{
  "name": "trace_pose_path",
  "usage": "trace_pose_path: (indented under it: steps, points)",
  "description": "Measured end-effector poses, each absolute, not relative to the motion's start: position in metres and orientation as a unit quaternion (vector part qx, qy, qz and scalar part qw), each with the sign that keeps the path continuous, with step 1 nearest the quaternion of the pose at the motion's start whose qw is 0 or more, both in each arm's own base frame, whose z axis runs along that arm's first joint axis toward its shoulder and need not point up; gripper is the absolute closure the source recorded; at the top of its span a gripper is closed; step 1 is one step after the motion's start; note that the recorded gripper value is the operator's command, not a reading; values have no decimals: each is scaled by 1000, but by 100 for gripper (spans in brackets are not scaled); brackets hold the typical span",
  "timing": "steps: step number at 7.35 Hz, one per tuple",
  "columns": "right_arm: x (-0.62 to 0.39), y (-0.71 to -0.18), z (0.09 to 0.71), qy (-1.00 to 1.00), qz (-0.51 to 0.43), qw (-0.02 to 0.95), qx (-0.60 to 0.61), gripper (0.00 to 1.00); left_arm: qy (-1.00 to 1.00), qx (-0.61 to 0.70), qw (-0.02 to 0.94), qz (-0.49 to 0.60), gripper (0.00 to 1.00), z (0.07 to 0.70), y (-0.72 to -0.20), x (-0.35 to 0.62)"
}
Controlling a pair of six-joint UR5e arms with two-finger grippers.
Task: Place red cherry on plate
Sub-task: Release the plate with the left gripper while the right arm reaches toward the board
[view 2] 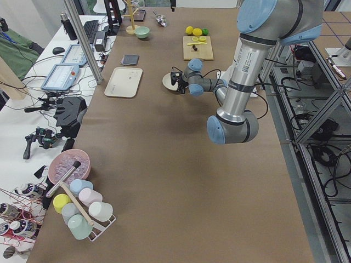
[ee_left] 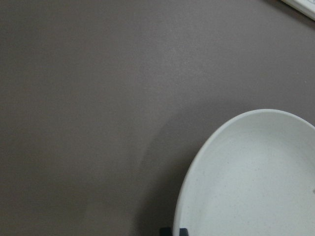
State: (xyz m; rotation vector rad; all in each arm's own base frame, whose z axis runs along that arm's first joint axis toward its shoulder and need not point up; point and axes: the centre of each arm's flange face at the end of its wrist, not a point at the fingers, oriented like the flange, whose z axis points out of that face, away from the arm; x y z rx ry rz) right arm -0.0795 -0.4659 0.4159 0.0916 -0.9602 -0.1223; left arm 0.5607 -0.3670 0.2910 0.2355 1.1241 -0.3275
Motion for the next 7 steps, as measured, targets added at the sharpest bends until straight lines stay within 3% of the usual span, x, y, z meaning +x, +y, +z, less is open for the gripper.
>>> trace_pose_path:
  steps: [7]
  points:
    - [-226,-432,376,-451,-51,890,45,0,506,161,834,-146,2,269,-431,490]
